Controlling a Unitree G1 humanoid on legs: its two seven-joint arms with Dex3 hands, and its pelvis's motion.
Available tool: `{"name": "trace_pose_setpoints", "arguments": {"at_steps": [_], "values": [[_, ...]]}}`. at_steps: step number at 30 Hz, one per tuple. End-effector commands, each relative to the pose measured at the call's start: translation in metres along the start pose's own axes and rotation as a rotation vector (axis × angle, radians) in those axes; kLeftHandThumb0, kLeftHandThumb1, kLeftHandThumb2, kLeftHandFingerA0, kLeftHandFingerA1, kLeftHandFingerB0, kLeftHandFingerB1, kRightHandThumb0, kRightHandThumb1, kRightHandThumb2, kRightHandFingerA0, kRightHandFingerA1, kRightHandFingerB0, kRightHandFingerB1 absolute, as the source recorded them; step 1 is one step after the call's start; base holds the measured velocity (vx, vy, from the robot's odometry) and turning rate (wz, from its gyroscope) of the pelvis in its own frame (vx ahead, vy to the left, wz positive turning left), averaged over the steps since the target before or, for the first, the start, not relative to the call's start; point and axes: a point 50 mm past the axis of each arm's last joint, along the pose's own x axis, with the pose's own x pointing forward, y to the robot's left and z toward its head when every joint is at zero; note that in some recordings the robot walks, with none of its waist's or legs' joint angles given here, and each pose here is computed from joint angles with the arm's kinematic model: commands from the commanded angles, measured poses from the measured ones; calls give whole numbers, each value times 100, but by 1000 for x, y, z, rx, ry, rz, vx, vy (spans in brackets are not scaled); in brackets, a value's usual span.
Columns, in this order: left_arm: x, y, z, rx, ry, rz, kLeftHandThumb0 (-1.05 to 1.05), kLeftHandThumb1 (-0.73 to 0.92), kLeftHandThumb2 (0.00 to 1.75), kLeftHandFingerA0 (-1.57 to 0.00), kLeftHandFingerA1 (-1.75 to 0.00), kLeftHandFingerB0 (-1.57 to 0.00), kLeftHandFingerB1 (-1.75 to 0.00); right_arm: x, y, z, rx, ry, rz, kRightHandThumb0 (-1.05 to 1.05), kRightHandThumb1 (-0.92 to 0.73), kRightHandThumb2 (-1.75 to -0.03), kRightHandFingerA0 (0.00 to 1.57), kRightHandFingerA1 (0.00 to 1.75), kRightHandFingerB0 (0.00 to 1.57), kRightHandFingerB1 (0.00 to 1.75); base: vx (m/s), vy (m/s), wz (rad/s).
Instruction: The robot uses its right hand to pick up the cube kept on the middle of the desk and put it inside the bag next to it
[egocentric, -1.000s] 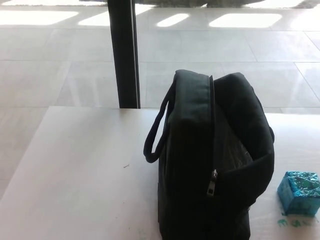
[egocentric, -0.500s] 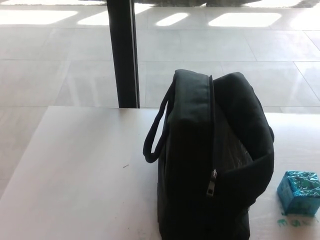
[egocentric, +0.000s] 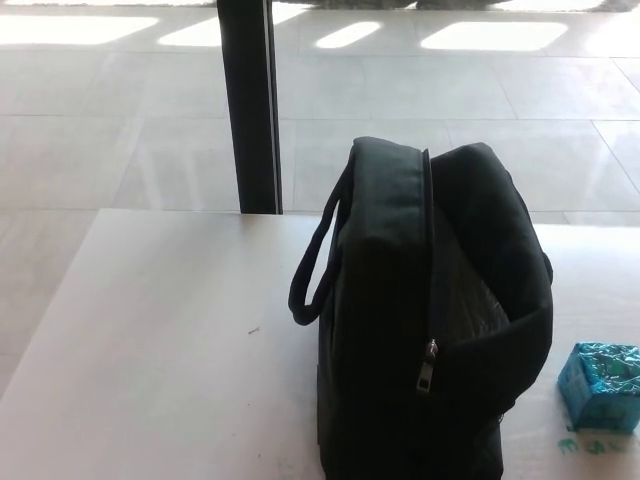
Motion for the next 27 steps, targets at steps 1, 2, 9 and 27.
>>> {"name": "trace_pose_setpoints", "arguments": {"at_steps": [1,2,9,27], "values": [[-2,5,1,-18,-6,7,-105,53,92,-35,-146,-20,-137,17,44,30,-160,9,272,-74,-60,-96,6,40,4,25,0,0,0],[-2,5,1,-16,-3,8,-105,53,92,-34,-145,-20,-136,17,51,28,-182,6,295,-73,-59,-94,5,39,6,28,0,0,0],[-2,4,3,-16,-6,0,-105,53,91,-35,-145,-20,-136,12,88,23,-472,-18,473,-81,-79,-64,22,43,19,27,0,0,0],[-2,6,4,-31,-1,3,-105,48,90,-35,-148,-22,-142,28,104,9,-767,54,676,-69,-74,-63,34,46,27,31,0,0,0]]}}
